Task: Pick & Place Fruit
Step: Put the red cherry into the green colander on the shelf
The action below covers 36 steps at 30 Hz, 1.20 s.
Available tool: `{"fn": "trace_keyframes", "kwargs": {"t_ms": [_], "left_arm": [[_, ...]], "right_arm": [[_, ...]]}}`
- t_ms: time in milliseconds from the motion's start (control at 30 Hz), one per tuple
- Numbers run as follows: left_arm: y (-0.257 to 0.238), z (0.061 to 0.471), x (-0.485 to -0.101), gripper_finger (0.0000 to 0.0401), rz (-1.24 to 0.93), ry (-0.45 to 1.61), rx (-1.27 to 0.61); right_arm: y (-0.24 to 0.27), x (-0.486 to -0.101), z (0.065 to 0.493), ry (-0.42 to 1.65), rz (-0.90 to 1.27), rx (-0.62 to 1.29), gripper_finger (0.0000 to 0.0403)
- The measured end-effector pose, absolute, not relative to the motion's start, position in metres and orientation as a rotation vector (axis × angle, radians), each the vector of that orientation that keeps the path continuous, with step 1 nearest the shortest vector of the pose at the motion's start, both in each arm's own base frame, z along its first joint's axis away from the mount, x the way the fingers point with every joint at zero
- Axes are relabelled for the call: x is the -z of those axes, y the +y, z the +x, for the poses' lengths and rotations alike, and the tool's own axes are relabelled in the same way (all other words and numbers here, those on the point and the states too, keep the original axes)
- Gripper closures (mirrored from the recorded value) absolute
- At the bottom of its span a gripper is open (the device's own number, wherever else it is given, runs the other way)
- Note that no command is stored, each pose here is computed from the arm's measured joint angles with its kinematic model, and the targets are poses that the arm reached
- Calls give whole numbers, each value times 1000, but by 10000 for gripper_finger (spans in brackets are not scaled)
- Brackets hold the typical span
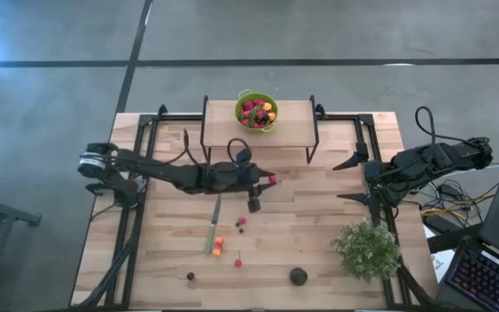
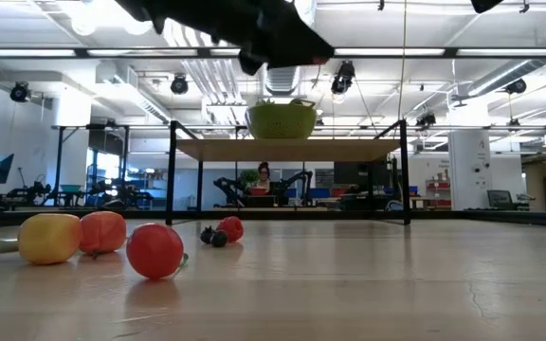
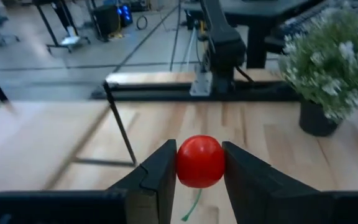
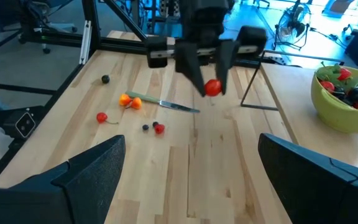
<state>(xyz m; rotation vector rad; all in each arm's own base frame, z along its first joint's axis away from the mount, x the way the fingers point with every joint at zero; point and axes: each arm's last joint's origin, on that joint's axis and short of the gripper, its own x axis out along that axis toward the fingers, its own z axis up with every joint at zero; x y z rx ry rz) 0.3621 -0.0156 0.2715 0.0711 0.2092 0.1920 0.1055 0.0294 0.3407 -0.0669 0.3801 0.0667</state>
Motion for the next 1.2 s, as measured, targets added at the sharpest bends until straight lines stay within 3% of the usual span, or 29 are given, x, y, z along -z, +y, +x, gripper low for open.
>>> {"fn": "trace_keyframes", "kwargs": {"t_ms": [567, 1200], "left_arm": [[51, 370, -322, 281, 87, 171, -371], [111, 358, -348, 279, 102, 219, -528]], "right_arm": [[29, -341, 105, 380, -67, -67, 40], [29, -341, 105, 379, -67, -66, 39]]}}
